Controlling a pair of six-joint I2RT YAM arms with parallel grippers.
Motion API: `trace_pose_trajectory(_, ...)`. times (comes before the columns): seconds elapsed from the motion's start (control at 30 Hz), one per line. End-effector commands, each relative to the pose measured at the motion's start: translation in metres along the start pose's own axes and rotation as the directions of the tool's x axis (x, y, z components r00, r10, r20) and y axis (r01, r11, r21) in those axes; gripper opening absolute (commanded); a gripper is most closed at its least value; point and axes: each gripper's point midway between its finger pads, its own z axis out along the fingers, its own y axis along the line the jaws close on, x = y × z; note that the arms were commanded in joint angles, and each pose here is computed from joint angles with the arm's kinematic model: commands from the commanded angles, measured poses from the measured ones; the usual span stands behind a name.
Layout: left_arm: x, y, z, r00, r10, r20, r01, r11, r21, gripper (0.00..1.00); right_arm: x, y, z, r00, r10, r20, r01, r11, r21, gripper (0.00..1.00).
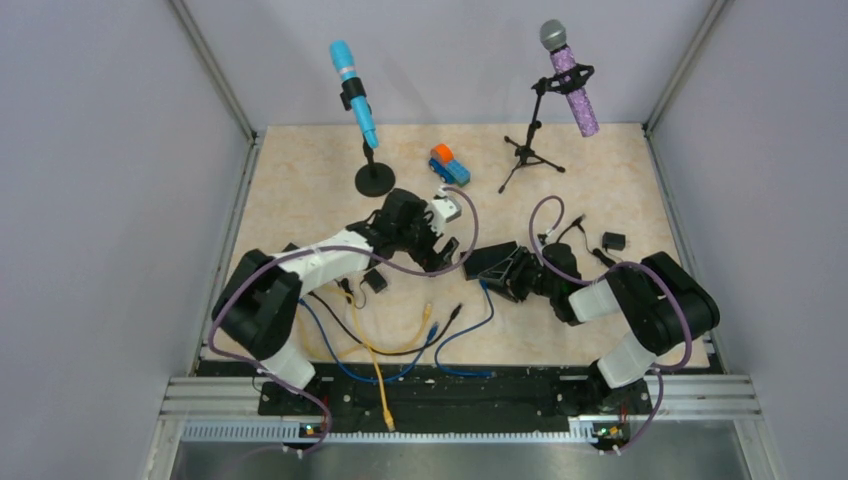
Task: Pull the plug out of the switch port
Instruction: Place the connector at the center of the board.
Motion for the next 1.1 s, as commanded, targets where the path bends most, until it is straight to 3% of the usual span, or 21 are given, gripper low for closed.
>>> trace_pose_trajectory(0.0,-0.044,-0.007,0.03,0.973,0.225,0.048,-0.229,0.969,0.093,0.99,0.0,-0.007,0.0,0.999,-0.013,0.03,0.012,1.0,0.024,0.44)
trace_pose_trajectory(0.17,-0.045,-0.017,0.058,0.941,0.338,0.028,-0.338,0.926,0.166,0.99,0.001,-0.011,-0.005,0.999,0.001,0.047,-0.003,0.999,0.039,0.45)
trace_pose_trajectory(0.4,-0.015,-0.031,0.072,0.929,0.37,-0.027,-0.351,0.898,0.264,0.99,-0.002,-0.015,-0.008,0.998,0.009,0.069,-0.013,0.998,0.066,0.47)
trace_pose_trajectory(0.9,0.007,-0.034,0.093,0.932,0.357,-0.066,-0.328,0.906,0.267,0.99,0.004,-0.017,0.0,0.999,0.044,0.029,-0.046,0.998,0.045,0.48)
trace_pose_trajectory(1.07,0.014,-0.034,0.097,0.937,0.337,-0.088,-0.304,0.914,0.269,0.91,0.003,-0.017,0.001,0.999,0.043,0.031,-0.045,0.998,0.045,0.47)
